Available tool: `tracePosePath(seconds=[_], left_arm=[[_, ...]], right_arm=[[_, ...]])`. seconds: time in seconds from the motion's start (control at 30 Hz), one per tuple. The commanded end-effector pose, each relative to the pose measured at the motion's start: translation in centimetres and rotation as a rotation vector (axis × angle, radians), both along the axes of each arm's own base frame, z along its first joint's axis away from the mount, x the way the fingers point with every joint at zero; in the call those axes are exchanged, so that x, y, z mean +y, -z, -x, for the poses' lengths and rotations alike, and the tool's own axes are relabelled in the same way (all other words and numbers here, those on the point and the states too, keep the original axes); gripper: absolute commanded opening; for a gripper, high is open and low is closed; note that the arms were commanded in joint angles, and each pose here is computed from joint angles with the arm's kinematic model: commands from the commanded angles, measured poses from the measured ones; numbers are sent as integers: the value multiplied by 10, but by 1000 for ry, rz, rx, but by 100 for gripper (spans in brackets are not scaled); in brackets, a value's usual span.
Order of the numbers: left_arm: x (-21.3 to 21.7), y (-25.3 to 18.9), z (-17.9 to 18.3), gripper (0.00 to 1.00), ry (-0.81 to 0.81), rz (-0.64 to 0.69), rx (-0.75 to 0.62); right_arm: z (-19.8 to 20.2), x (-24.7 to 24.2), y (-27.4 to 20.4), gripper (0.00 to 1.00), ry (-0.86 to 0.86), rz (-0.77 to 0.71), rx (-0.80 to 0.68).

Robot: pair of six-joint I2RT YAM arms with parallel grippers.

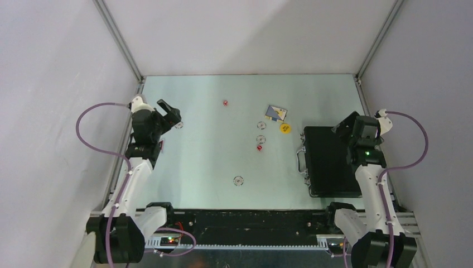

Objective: Pack up texas hold em set

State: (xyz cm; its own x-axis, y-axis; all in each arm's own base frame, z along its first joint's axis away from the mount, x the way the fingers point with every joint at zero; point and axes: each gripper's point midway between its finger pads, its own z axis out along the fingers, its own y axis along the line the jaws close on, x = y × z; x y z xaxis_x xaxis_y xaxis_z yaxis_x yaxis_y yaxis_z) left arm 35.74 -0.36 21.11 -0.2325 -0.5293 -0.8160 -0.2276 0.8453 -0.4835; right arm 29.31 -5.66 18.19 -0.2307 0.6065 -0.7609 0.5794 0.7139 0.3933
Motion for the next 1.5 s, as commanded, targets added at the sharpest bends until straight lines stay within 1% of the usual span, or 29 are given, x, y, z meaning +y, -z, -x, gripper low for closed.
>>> tracePosePath(seconds=[0.0, 0.1, 0.17, 0.3, 0.37, 0.4, 0.43, 0.47, 0.5, 0.53, 0.57, 0.6, 0.63, 0.67, 0.7, 0.73, 0.77, 0.8, 0.83, 1.0, 1.03, 1.07, 1.1, 1.13, 1.23, 1.27, 1.3, 1.47], left_arm=[[-3, -34, 6, 98, 31, -6, -51], [-14, -41, 11, 98, 80, 8, -66], [-19, -41, 15, 98, 97, 11, -62], [-28, -42, 24, 98, 98, -6, -26], [-29, -38, 30, 98, 72, -3, 8], [-32, -34, 36, 98, 75, -2, 37], [-34, -37, 39, 98, 80, -3, 34], [-39, -32, 46, 98, 98, -6, 60], [-41, -36, 51, 98, 109, -7, 51], [-44, -33, 58, 98, 128, -10, 69], [-45, -37, 64, 98, 138, -12, 55], [-47, -34, 71, 98, 155, -26, 67], [-46, -38, 77, 98, 159, -33, 52], [-44, -38, 84, 98, 168, -57, 51], [-43, -35, 88, 98, 173, -73, 54], [-40, -35, 92, 98, 179, -102, 50], [-39, -29, 95, 98, 188, -130, 63], [-38, -29, 98, 98, 191, -141, 56], [-37, -24, 100, 98, 204, -166, 70], [-38, -16, 105, 98, 230, -191, 78], [-39, -17, 105, 98, 242, -192, 74], [-40, -18, 106, 98, 245, -192, 70], [-40, -19, 106, 98, 248, -193, 67], [-40, -19, 106, 98, 249, -194, 65], [-42, -19, 107, 98, 259, -198, 63], [-42, -19, 107, 98, 262, -197, 64], [-43, -19, 107, 98, 269, -198, 64], [-44, -18, 108, 98, 275, -201, 61]], right_arm=[[-1, -5, 0, 100, 36, -27, 52], [-11, 2, 4, 100, -16, -46, 69], [-25, 8, -3, 100, -54, -52, 67], [-55, 30, -10, 100, -141, -15, 106], [-73, 52, -14, 100, -199, 7, 123], [-81, 68, -4, 100, -239, 16, 161], [-92, 74, -15, 100, -247, 27, 141], [-100, 90, -4, 100, -282, 33, 176], [-112, 97, -15, 100, -287, 36, 152], [-120, 110, -2, 100, -316, 39, 187], [-133, 119, -12, 98, -325, 34, 163], [-142, 131, 4, 97, -346, 37, 202], [-154, 138, -4, 96, -354, 37, 188], [-162, 149, 16, 96, -371, 42, 238], [-173, 158, 8, 94, -383, 46, 225], [-180, 163, 31, 94, -385, 52, 281], [-189, 168, 24, 94, -386, 57, 275], [-196, 172, 45, 93, -385, 65, 319], [-205, 178, 37, 93, -388, 66, 303], [-236, 187, 59, 92, -360, 87, 336], [-240, 187, 72, 92, -351, 86, 361], [-245, 188, 67, 92, -347, 81, 353], [-248, 186, 78, 92, -338, 75, 373], [-252, 187, 74, 91, -336, 66, 367], [-258, 189, 94, 90, -304, 37, 401], [-260, 191, 92, 89, -288, 26, 397], [-260, 192, 102, 89, -280, 24, 413], [-260, 189, 116, 85, -201, 11, 436]])
